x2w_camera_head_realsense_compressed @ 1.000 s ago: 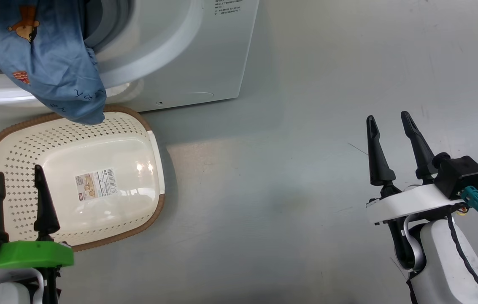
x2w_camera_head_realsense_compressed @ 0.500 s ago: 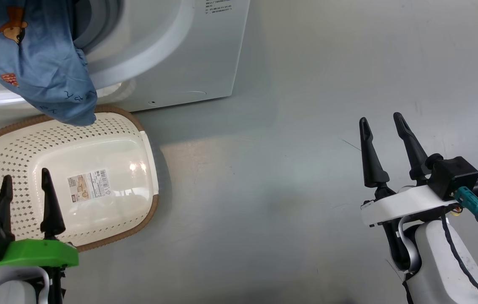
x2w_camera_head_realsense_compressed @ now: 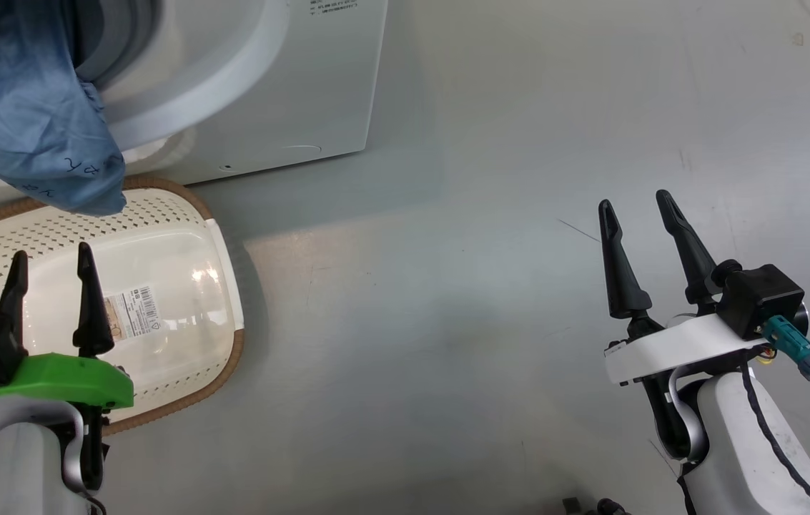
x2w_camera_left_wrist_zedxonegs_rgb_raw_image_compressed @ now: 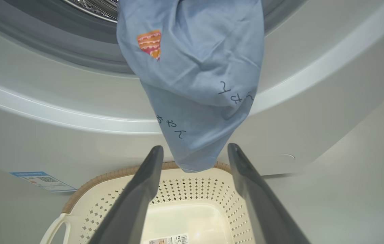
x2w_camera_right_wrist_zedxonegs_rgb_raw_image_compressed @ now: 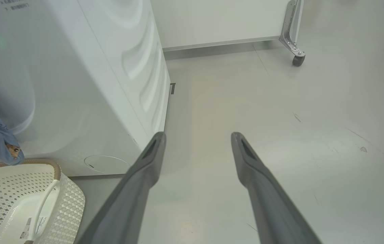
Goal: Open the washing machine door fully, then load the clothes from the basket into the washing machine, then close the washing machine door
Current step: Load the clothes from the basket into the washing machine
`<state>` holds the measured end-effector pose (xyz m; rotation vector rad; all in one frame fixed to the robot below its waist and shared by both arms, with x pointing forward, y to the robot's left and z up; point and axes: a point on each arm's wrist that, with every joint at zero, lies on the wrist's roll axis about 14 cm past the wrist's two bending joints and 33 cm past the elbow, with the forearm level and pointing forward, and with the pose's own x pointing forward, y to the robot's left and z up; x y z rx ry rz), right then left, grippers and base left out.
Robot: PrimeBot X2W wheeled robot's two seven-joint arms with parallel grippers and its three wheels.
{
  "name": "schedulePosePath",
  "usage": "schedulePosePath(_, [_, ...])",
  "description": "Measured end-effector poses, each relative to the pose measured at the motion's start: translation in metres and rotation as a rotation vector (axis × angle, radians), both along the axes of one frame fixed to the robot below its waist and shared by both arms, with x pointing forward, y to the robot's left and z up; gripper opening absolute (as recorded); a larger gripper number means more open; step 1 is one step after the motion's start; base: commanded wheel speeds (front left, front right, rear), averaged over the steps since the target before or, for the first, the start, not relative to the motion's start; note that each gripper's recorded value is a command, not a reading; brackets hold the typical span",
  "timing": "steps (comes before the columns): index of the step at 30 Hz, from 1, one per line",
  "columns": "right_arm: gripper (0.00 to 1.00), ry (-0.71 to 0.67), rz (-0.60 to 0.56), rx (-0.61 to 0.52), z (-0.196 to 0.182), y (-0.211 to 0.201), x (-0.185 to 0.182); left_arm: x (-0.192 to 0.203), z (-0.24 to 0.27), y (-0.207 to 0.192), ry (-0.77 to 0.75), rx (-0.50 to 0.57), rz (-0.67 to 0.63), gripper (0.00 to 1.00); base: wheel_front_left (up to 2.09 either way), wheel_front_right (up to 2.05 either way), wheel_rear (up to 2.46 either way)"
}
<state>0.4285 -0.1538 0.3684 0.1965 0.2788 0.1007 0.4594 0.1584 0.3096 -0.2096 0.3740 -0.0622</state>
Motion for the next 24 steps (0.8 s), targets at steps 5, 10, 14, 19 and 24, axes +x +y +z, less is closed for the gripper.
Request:
schedulePosePath(5, [1.0, 0.013, -0.013, -0.007, -0.005, -0.005, -0.001, 0.001, -0.018, -0.007, 0.045, -0.001, -0.025, 1.0, 0.0, 0.0, 0.0])
schedulePosePath(10, [1.0, 0.036, -0.02, -0.01, -0.014, -0.007, -0.002, 0.023, -0.025, -0.01, 0.034, -0.007, -0.028, 1.0, 0.0, 0.0, 0.0])
schedulePosePath(14, [1.0, 0.052, -0.022, -0.01, -0.021, -0.008, -0.002, 0.037, -0.032, -0.009, 0.029, -0.004, -0.023, 1.0, 0.0, 0.0, 0.0])
schedulePosePath(19, [1.0, 0.07, -0.022, -0.011, -0.029, -0.008, -0.001, 0.053, -0.04, -0.002, 0.028, 0.0, -0.006, 1.0, 0.0, 0.0, 0.0])
schedulePosePath(24, [1.0, 0.082, -0.031, -0.014, -0.035, -0.011, 0.0, 0.07, -0.044, -0.011, 0.013, -0.029, -0.008, 1.0, 0.0, 0.0, 0.0])
